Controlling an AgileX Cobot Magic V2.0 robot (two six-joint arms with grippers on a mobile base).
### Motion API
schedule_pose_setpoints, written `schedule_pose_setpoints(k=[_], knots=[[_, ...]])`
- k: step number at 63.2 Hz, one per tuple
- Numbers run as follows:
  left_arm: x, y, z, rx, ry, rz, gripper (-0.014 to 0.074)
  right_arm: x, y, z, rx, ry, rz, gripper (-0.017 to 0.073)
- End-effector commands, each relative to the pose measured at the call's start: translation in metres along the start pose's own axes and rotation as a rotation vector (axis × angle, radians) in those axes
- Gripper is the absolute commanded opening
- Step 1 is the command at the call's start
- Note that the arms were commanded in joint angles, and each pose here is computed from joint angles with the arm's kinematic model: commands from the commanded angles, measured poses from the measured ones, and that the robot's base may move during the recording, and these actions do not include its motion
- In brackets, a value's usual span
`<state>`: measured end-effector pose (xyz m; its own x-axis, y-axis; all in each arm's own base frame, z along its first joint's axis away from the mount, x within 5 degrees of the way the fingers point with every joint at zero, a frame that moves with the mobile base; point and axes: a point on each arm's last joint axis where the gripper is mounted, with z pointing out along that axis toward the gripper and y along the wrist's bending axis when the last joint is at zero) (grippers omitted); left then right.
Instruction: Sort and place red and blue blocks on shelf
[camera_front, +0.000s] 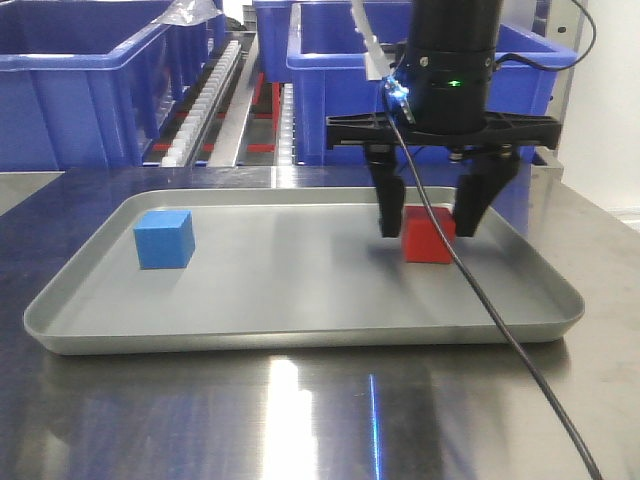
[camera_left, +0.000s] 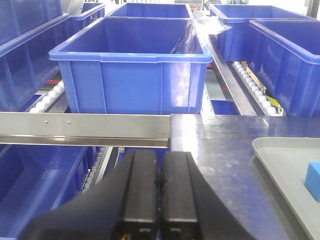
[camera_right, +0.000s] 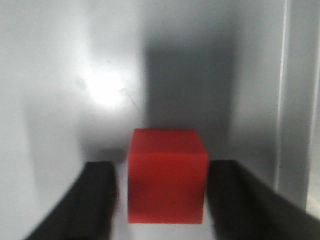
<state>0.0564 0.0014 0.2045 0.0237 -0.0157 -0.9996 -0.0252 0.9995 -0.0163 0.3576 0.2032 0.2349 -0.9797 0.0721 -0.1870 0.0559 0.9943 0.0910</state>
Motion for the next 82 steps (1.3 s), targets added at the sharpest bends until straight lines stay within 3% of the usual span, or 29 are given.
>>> schedule_pose_setpoints(k=[1, 6, 24, 37, 46, 53, 59, 67, 77, 82], knots=[[0.0, 0.0, -0.001, -0.002, -0.075, -0.005, 0.0123, -0.005, -0.002, -0.03, -0.045, -0.087, -0.005, 0.0307], [0.0, 0.0, -0.001, -0.002, -0.075, -0.005, 0.0123, -0.005, -0.002, -0.03, -0.042, -0.085, -0.005, 0.0268], [0.0, 0.0, -0.001, -0.002, -0.075, -0.005, 0.0123, -0.004, -0.005, -0.048, -0.058, -0.125, -0.029, 0.0268], [0.0, 0.0, -0.001, -0.002, -0.075, -0.005, 0.0123, -0.007, -0.019, -0.086, -0.094, -0.268, -0.28, 0.0268], [0.0, 0.0, -0.001, -0.002, -0.075, -0.005, 0.0123, -0.003, -0.043, -0.109, -0.128, -0.402, -0.346, 0.0268], [0.0, 0.0, -0.001, -0.002, -0.075, -0.005, 0.0123, 0.007, -0.072, -0.117, -0.149, -0.493, -0.313, 0.0268], [0.0, 0.0, -0.001, -0.002, -0.075, -0.005, 0.0123, 0.019, -0.104, -0.123, -0.15, -0.574, -0.227, 0.0236], [0.0, 0.0, -0.001, -0.002, -0.075, -0.005, 0.0123, 0.052, -0.152, -0.131, -0.107, -0.662, -0.112, 0.0038], [0.0, 0.0, -0.001, -0.002, -0.075, -0.005, 0.0123, 0.088, -0.193, -0.14, -0.045, -0.784, 0.007, 0.0056], [0.0, 0.0, -0.001, -0.002, -0.075, -0.005, 0.0123, 0.109, -0.205, -0.147, -0.025, -0.881, 0.044, 0.0057]])
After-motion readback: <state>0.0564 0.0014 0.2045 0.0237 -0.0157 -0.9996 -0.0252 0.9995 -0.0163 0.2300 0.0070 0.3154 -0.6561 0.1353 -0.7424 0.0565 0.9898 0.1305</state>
